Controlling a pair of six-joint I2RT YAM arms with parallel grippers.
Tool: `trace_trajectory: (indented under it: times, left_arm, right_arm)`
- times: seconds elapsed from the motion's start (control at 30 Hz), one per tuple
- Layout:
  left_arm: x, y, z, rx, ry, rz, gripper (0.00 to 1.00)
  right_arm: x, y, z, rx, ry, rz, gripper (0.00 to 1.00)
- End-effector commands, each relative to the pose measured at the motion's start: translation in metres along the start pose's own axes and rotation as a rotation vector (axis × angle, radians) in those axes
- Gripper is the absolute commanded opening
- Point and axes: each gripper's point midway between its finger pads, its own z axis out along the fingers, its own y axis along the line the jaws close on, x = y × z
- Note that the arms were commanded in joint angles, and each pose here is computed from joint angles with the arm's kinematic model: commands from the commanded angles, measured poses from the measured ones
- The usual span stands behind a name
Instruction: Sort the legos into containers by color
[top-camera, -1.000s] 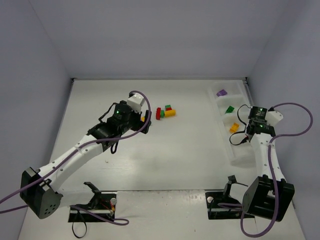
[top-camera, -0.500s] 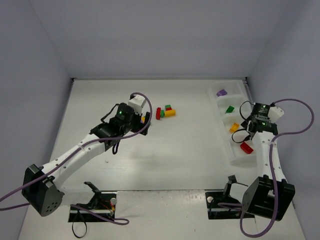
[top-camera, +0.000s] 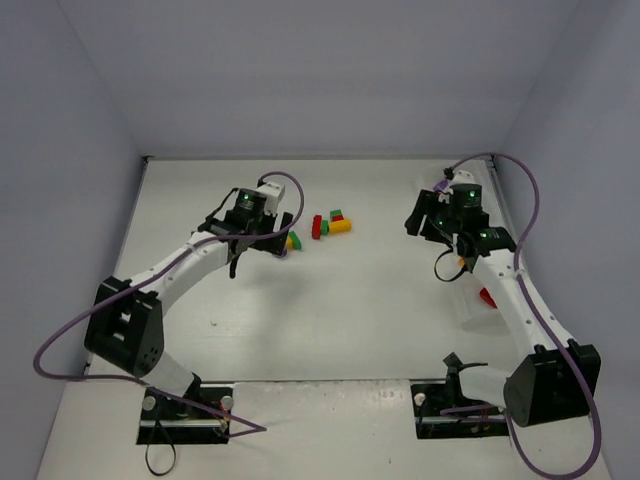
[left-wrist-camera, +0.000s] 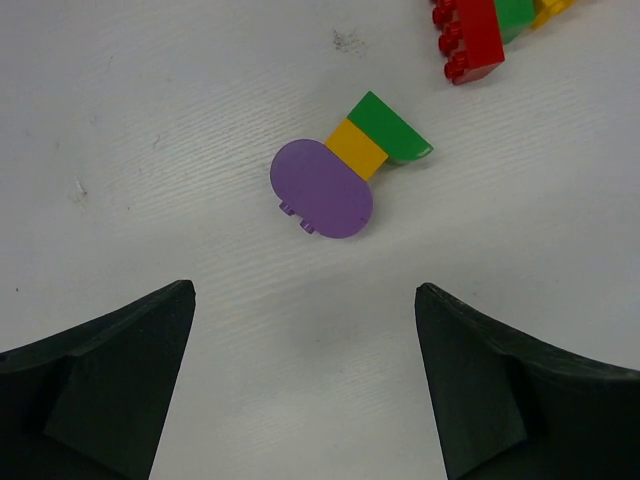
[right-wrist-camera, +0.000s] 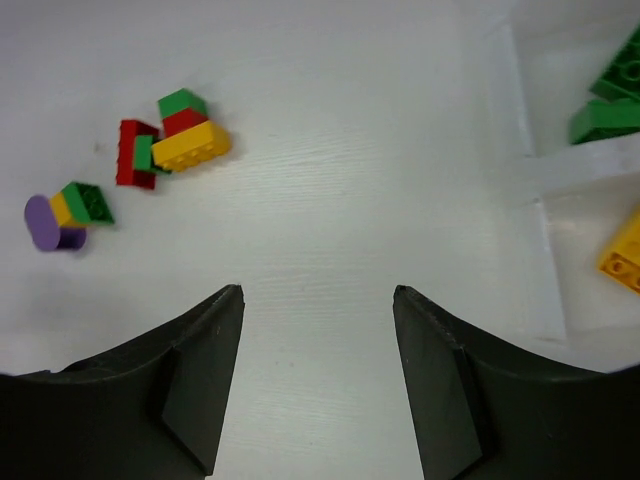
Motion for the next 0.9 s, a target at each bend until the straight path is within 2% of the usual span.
trace_trajectory:
  times: [0.0,0.17,0.37,0.63,0.87]
  left_arm:
    - [-0.035,0.001,0.006,0.053,-0.093,0.155,0.84]
    - [-0.031,0.003,0.036,0.127,-0.044,0.313,0.81]
    - [-0.026,0.004,0.06,0.178,-0.013,0.415,0.81]
    - [-0.01,0.008,0.095,0.212,0.078,0.43,0.8]
    - [0.007,0.003,0.104,0.263,0.101,0.447,0.67]
  right_arm:
    - [-0.012,0.045,0.004,-0.175,-0.04,-0.097,0.58]
    - [0.006,0.073,0.013,-0.254,0.012,-0.143,0.59]
    - [0.016,0.086,0.015,-0.309,0.035,-0.168,0.59]
    - [0.028,0.09,0.014,-0.347,0.064,-0.195,0.59]
    - [0.032,0.092,0.015,-0.357,0.077,-0.203,0.59]
